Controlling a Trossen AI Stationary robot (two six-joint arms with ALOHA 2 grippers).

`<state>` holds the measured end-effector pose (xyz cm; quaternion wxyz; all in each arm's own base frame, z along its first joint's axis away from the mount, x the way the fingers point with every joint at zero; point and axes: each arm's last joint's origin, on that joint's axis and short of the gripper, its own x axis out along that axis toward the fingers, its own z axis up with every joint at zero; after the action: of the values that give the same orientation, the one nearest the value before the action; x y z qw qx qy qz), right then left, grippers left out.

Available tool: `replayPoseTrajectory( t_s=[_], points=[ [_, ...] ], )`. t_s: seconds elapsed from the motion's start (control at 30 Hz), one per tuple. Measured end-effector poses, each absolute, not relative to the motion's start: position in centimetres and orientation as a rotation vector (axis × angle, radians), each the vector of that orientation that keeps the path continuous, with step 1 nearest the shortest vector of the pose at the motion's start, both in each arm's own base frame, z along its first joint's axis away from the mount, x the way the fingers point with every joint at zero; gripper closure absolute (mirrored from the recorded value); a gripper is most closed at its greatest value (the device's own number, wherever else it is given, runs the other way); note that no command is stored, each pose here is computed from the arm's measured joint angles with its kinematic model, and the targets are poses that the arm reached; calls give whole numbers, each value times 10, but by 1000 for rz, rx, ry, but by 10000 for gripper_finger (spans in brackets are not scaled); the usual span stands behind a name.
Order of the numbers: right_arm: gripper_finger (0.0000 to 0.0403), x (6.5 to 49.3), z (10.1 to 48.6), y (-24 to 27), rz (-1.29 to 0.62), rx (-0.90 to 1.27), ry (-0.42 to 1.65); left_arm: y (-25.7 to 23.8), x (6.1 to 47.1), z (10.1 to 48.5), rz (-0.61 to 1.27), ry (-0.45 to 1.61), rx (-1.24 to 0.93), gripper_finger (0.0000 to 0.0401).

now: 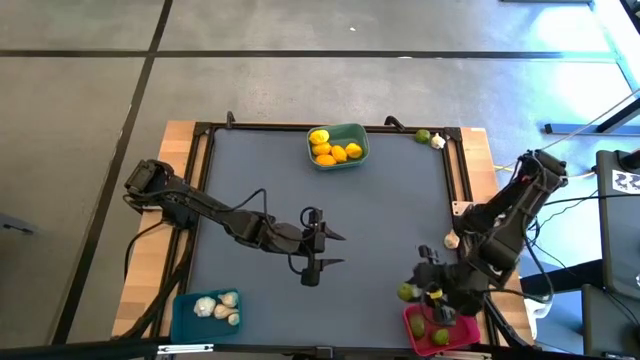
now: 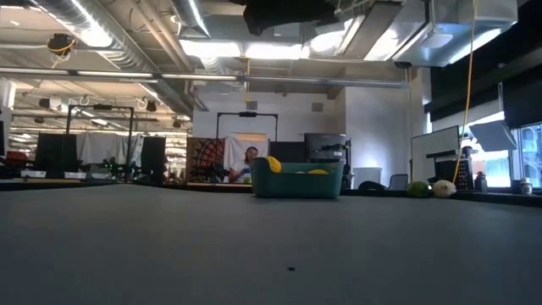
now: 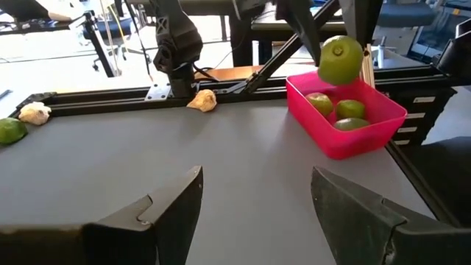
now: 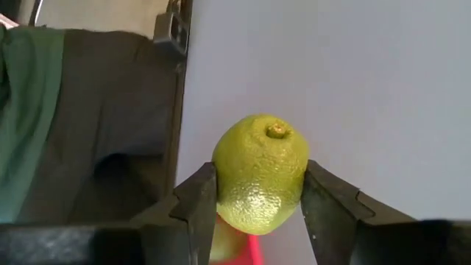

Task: Sort produce into baskets
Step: Put the green lime into the pink bin

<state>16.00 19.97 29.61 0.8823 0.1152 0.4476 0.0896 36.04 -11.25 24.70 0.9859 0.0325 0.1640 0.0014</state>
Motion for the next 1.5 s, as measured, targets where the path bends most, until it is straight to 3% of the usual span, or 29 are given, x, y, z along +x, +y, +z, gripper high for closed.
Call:
replayPoseTrajectory(
  t_s=[0.27,0.67,1.1,1.5],
  points=[
    [239,139,274,225,147,344,1146,-112,360,247,3,329,66,152],
    [239,132,218,260,47,313,1473,-112,360,247,4,329,58,152],
    [239,135,191,264,-14,138,1513,-111,361,247,11,327,58,152],
    [155,135,191,263,-33,167,1526,-109,362,247,20,328,45,152]
  ],
)
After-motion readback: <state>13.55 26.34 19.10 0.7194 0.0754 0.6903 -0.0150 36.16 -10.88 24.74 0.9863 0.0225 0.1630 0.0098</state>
